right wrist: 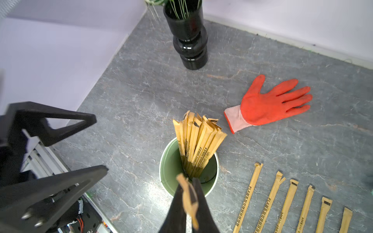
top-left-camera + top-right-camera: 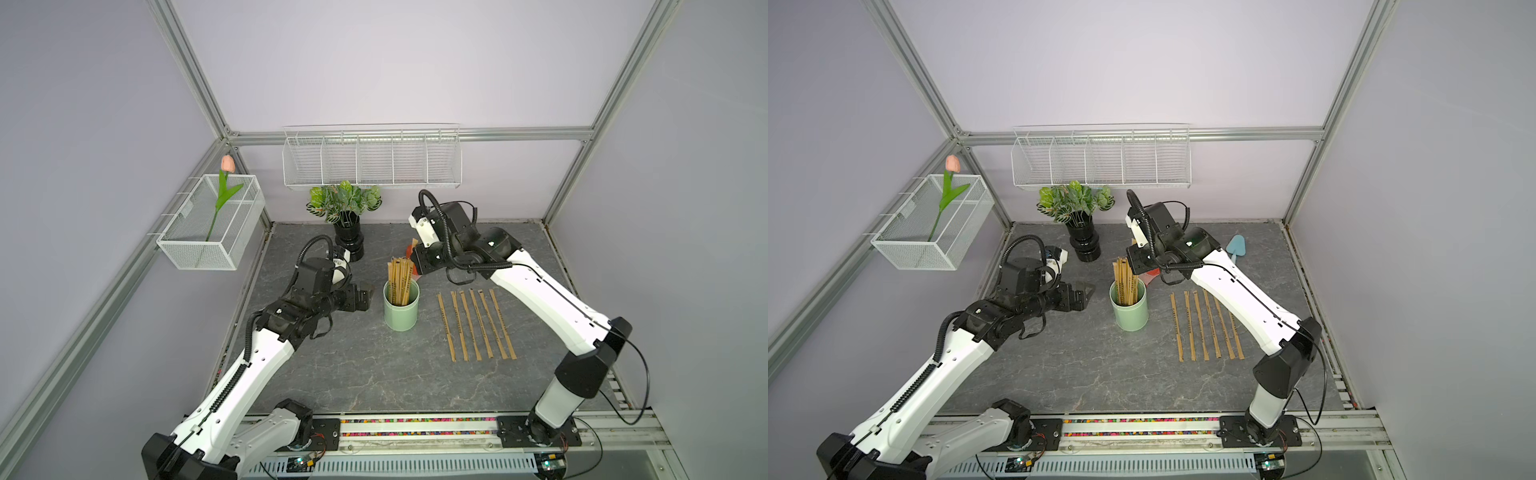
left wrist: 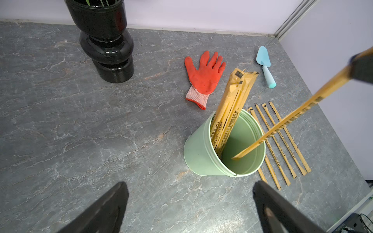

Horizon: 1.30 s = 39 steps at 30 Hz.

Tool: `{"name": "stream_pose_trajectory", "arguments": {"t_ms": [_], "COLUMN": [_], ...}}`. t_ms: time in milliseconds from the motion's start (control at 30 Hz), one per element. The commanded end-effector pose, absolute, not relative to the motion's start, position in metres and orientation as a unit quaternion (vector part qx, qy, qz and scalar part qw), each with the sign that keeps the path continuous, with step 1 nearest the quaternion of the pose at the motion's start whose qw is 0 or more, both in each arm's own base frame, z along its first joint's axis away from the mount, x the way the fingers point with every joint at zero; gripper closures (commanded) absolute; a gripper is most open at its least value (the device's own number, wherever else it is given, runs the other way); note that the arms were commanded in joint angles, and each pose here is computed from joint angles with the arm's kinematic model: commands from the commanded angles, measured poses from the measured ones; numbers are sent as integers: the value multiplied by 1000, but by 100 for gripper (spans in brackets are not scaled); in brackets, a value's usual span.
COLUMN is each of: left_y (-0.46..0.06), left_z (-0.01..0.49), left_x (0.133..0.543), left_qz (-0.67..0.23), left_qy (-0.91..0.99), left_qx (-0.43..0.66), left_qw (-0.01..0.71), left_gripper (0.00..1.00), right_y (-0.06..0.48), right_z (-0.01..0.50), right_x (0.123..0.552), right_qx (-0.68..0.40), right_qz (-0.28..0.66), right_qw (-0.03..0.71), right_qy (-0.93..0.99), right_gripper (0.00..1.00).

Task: Take the straws out of the storage container
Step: Pick up the straw from the container, then place the straw at the center of the board.

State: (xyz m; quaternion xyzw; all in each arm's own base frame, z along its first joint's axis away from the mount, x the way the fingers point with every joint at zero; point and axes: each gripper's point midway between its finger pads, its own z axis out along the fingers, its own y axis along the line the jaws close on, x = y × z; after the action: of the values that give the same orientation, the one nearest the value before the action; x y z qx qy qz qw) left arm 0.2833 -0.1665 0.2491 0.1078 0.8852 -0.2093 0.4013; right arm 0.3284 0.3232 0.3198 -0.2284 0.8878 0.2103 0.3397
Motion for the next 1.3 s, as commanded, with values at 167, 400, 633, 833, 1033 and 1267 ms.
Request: {"name": "stream_pose_trajectory", "arguments": {"t_ms": [167,400,633,833,1033,1267], "left_y": [-167,-167,-167,-167,-167,-167], "left_z": [253,253,252,251,252,253], "left_x": [281,281,281,282,282,281], "left_qz": [-209,-209,-208,-207,-208,-209], "left_qy": [883,884,885,885,885,884], "left_qx": [112,112,112,112,112,112], "left_qw": [404,403,402,401,401,402], "left_gripper": [0,0,0,0,0,0], "right_y": [283,227,157,107,70,47], "right_z": [395,410,383,339,293,240], "right_x": [311,304,299,297,294,293], "right_qx": [-219,-194,-164,-132,-105,-83], "right_qz": [228,178,62,-9,-64,-94], "right_qw": [399,410,369,291,198,99], "right_qy": [861,874,913,948,972,987], "right_gripper": [91,91,91,91,91,91]}}
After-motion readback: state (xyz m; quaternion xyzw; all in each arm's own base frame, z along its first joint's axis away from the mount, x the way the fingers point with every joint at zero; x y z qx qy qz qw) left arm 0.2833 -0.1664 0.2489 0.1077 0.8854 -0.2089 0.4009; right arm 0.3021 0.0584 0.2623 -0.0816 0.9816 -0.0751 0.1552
